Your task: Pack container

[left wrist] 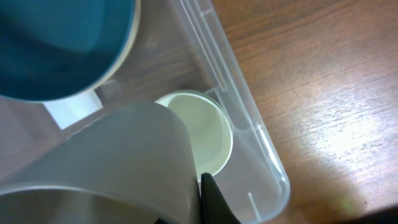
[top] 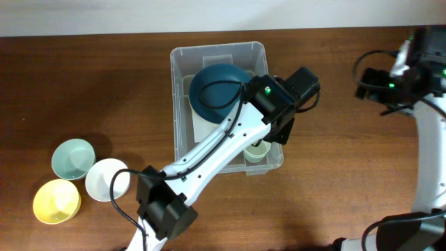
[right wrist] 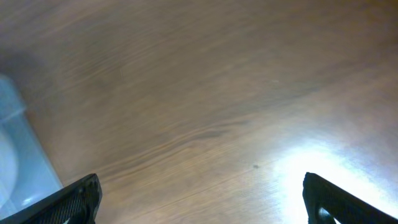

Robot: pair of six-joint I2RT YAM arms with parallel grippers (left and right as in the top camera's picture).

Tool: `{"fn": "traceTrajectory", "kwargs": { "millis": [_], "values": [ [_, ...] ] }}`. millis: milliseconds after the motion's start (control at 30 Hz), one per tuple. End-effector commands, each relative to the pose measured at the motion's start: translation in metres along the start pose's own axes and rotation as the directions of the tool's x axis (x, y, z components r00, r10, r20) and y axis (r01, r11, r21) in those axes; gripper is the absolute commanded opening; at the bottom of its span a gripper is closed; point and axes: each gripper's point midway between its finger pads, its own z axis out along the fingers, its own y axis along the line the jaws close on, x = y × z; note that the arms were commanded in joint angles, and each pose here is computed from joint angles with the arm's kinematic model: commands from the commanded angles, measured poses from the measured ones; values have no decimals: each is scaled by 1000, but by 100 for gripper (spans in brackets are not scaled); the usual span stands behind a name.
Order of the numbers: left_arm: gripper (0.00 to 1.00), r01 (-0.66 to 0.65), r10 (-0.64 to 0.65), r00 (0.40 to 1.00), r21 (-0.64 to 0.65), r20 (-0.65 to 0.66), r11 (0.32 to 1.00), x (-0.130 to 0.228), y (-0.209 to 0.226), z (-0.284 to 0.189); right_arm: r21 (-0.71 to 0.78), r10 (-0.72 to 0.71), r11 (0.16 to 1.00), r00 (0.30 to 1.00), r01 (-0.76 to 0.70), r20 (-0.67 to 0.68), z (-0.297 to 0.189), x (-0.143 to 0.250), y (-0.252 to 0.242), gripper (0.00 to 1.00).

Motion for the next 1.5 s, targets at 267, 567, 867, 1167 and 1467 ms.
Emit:
{"fn": "traceTrajectory", "kwargs": {
  "millis": [267,567,867,1167,1467],
  "values": [
    [1,17,-17,1000,32,-2,999,1,-6,10,34,152,988,988,-151,-8,2,-1,-40,99],
    [3,19,-13,998,115,-54,993,10,-20,8,34,151,988,988,-151,-8,2,-1,-40,99],
    [46,25,-22,999,80,-45,996,8,-10,9,34,151,988,988,-151,-8,2,-1,-40,99],
    [65,426,-404,901,-139,158,894,18,197,-116,34,151,988,988,-151,-8,2,-1,-40,99],
    [85,734,-751,656,-294,76,612,144,322,-92,34,152,988,988,-151,-12,2,0,-40,99]
  ]
}}
